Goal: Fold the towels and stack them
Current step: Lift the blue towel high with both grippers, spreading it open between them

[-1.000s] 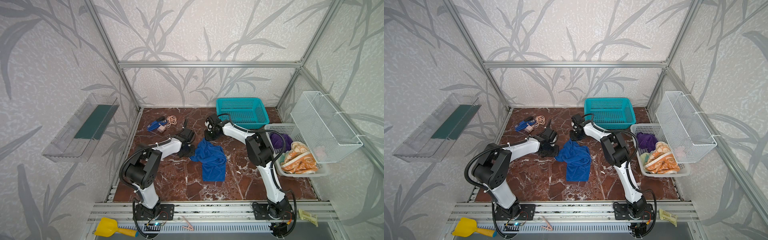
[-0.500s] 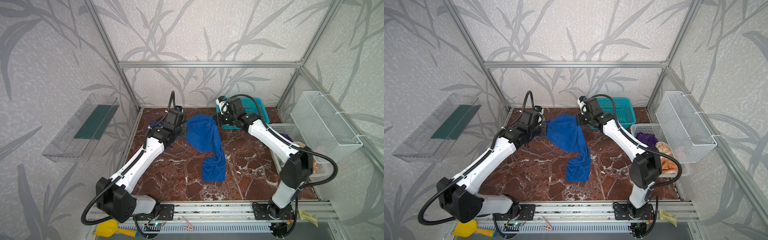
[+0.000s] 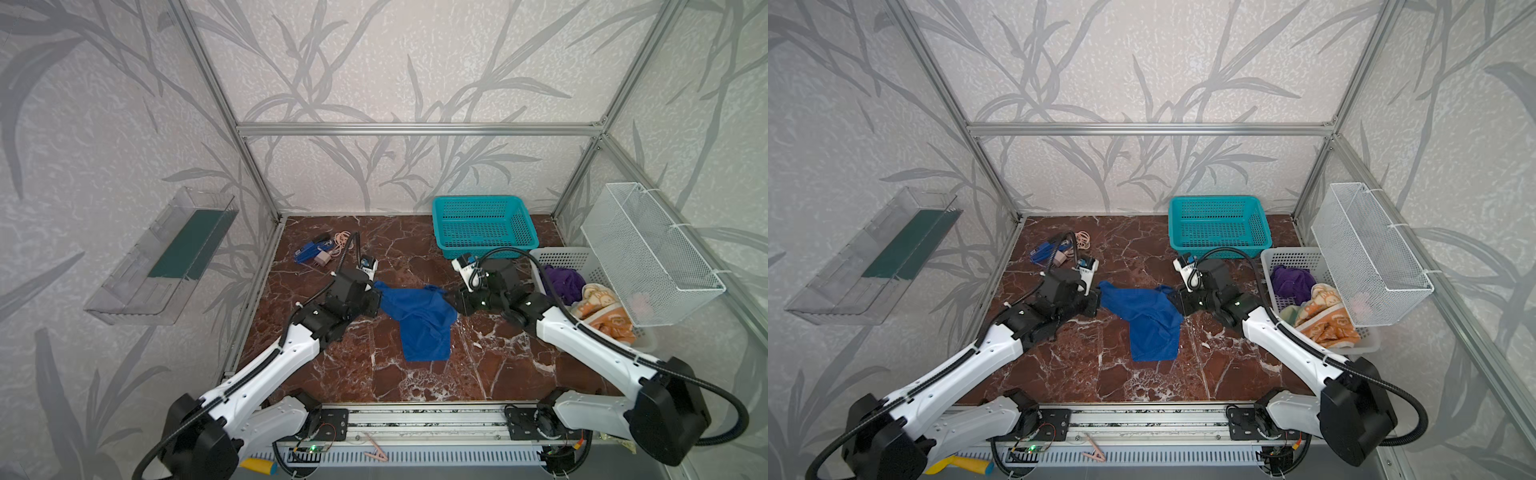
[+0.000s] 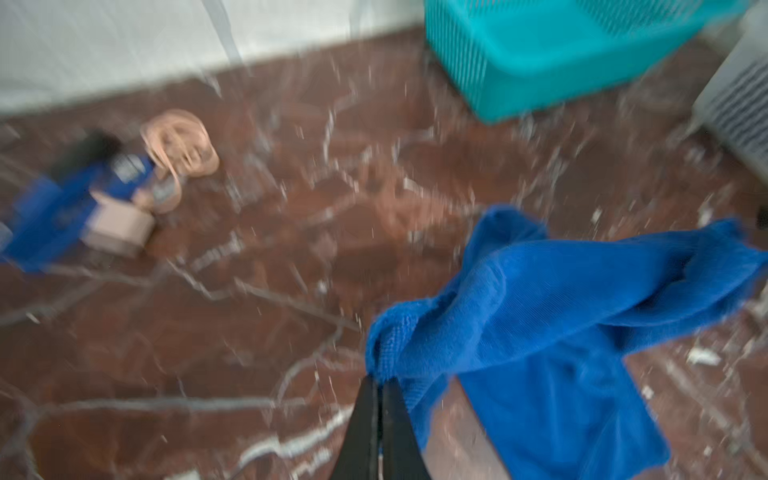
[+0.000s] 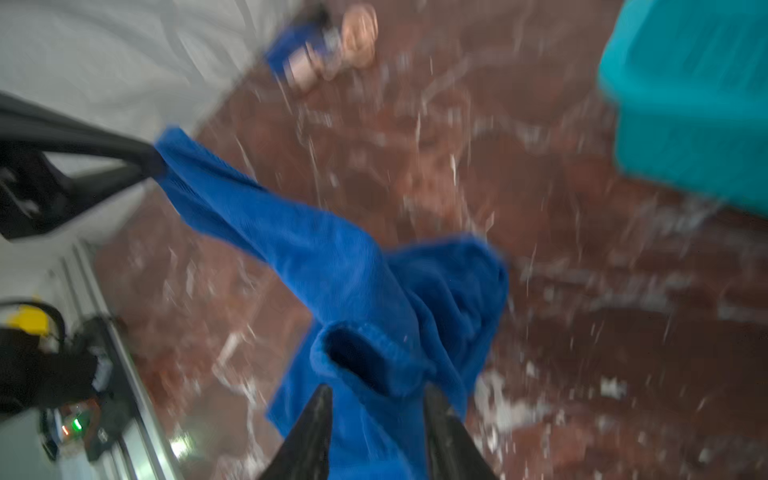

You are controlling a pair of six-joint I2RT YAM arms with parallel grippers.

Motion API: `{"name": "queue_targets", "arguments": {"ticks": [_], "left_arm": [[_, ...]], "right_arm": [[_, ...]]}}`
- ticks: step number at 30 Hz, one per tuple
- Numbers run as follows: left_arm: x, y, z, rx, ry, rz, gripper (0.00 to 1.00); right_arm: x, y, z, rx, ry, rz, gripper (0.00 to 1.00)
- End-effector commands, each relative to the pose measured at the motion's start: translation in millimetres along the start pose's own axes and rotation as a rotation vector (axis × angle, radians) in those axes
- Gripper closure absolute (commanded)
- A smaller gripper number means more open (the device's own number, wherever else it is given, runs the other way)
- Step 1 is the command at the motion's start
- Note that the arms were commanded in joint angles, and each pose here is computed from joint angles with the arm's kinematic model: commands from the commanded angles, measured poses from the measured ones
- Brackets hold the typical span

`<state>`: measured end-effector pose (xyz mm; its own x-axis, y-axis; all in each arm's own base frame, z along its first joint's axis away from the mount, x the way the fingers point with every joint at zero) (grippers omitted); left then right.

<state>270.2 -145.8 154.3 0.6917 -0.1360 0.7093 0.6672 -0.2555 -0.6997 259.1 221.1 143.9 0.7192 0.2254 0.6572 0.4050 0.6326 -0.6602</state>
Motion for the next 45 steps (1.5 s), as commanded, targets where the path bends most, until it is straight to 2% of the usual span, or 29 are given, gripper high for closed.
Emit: {"name": "queue_targets", "arguments": {"ticks": [1,6,13,19,24,30,31,34,35,36,41,45], "left_arm": [[-26.6,7.1,0.2,-0.008,-0.101,0.046,1.00],[-28.5,6.5,-0.2,-0.013,-0.095,0.043,1.00],[-20.9,6.1,-3.9,-0.026,-0.100,0.033,1.00],[-19.3,5.6,-6.1,-0.040,-0.099,0.029,1.00],[-18.4,5.2,-7.5,-0.048,-0.095,0.031,1.00],[-16.5,2.2,-7.4,-0.048,-0.091,0.022,1.00],[-15.4,0.9,-7.1,-0.048,-0.090,0.019,1.00],[-10.7,-4.5,-4.4,-0.031,-0.084,0.007,1.00],[-7.6,-7.0,-2.3,-0.016,-0.083,0.000,1.00],[-1.7,-11.1,-0.1,0.001,-0.077,-0.013,1.00],[56.0,-49.0,9.1,0.080,-0.014,-0.135,1.00],[125.5,-97.0,9.4,0.113,0.051,-0.295,1.00]], "right_arm": [[-0.7,-7.4,8.8,0.039,0.063,-0.039,0.51],[8.0,-7.3,4.2,-0.016,0.060,-0.029,0.48],[-16.0,19.1,-8.1,-0.100,0.119,0.130,0.49],[-29.5,37.1,1.8,-0.139,0.125,0.202,0.49],[-21.2,51.7,-17.9,-0.265,0.152,0.214,0.48],[3.4,77.3,-15.0,-0.260,0.120,0.255,0.48],[9.8,78.3,-10.9,-0.242,0.110,0.242,0.53],[21.8,78.8,-3.0,-0.200,0.096,0.206,0.91],[26.3,75.4,-0.9,-0.196,0.092,0.191,0.97],[34.3,69.8,2.0,-0.193,0.083,0.165,1.00],[92.7,15.1,22.7,-0.206,-0.005,-0.002,1.00],[158.4,-61.2,53.5,-0.204,-0.128,-0.214,1.00]]}}
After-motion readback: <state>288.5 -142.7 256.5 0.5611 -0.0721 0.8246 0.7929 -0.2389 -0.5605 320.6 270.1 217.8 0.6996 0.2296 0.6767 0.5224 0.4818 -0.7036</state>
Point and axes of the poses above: each gripper's point midway between its finger pads, its own y axis out along the fingers, its own z axis along the line the jaws close on, x = y × z, the point moved 2 cm from there along -y, back along the fingers, and after that the axes turned 3 degrees about -y, right-handed, at the moved point
